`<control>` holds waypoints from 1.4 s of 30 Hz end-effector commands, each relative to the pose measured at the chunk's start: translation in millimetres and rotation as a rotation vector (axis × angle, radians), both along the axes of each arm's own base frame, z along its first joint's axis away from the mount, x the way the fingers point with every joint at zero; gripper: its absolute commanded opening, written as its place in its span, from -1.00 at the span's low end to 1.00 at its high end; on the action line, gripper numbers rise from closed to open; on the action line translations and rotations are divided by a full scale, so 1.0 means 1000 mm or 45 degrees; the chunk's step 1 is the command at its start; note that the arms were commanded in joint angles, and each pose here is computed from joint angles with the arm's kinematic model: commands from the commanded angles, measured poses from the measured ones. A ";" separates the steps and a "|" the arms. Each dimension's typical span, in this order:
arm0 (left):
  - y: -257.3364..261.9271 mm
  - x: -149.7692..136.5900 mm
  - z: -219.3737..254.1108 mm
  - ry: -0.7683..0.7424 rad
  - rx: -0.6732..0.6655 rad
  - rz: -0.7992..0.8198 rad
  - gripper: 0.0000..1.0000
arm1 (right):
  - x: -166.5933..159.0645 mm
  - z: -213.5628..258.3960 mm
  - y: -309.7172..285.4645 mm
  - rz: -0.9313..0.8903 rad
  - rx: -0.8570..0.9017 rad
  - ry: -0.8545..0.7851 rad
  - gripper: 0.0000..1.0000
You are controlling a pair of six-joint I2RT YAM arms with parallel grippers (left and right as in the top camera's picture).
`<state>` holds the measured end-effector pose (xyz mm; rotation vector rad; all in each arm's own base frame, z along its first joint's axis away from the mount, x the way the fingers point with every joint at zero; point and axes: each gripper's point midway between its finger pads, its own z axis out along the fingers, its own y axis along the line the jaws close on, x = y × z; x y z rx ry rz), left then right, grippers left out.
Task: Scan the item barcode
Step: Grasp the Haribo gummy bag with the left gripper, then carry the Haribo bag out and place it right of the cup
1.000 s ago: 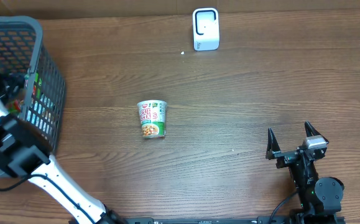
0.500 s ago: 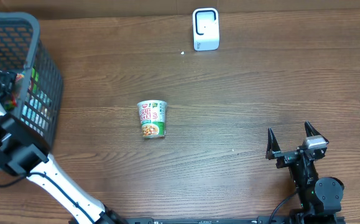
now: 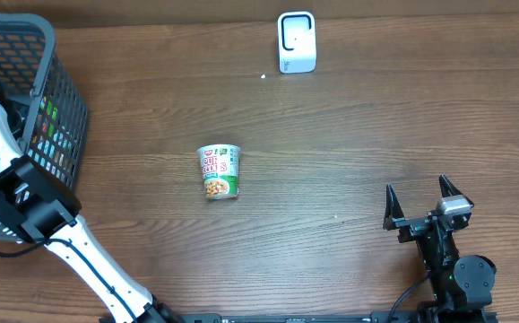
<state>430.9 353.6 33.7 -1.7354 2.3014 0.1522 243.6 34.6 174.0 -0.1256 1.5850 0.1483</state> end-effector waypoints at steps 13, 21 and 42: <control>-0.046 -0.034 0.152 -0.114 0.060 -0.230 -0.92 | 0.001 -0.002 -0.003 -0.016 0.003 -0.001 1.00; -0.068 -0.064 0.267 -0.297 0.292 -0.298 -0.92 | 0.001 -0.002 -0.003 -0.016 0.003 -0.001 1.00; -0.409 -0.080 0.310 -0.308 0.186 -1.558 -0.91 | 0.001 -0.002 -0.003 -0.016 0.003 -0.001 1.00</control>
